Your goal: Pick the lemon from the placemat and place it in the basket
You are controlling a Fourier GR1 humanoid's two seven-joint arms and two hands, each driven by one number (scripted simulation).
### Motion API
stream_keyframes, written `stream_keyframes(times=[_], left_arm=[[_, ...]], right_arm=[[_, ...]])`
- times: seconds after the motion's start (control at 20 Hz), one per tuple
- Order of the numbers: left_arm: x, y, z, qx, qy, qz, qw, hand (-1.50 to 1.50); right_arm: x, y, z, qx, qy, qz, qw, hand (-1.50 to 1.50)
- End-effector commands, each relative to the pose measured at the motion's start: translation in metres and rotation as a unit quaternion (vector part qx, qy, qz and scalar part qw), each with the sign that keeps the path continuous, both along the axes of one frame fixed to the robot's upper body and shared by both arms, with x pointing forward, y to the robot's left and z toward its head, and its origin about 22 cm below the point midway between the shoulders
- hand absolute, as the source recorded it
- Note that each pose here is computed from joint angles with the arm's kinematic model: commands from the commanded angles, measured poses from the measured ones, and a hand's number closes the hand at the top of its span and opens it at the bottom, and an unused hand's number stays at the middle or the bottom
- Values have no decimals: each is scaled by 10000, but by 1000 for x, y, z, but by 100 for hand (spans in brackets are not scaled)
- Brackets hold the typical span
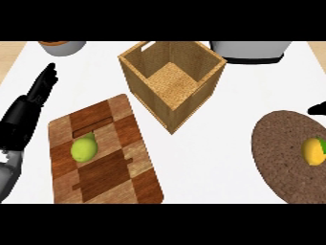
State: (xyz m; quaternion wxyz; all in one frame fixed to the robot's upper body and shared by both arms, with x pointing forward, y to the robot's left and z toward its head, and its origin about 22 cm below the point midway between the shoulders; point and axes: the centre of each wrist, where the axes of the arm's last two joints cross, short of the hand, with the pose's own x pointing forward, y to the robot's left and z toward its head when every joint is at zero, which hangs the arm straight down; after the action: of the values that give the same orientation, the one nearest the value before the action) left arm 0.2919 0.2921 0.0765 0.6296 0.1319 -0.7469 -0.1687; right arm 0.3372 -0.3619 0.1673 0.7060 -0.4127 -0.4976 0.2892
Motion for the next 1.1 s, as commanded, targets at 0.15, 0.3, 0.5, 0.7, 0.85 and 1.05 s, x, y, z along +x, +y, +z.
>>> stream_keyframes(times=[0.15,0.3,0.5,0.7,0.85,1.05], left_arm=[[-5,0,-1,-36,-17,-89,10000,0],[-10,6,3,20,-76,-34,10000,0],[3,-7,9,-87,-13,55,9999,0],[-6,5,-2,-46,-53,-13,10000,0],[4,-14,-15,-42,-67,11,10000,0],[-15,-6,-7,-38,-74,18,10000,0]], right_arm=[[-1,-4,65,-540,2057,503,9758,-150],[1,3,78,-499,2416,536,9676,-150],[0,-22,74,-416,2723,444,9603,-150],[9,-28,33,-393,2876,396,9561,-150],[8,-21,25,-407,2860,493,9561,-150],[9,-25,8,-560,3105,559,9473,-150]])
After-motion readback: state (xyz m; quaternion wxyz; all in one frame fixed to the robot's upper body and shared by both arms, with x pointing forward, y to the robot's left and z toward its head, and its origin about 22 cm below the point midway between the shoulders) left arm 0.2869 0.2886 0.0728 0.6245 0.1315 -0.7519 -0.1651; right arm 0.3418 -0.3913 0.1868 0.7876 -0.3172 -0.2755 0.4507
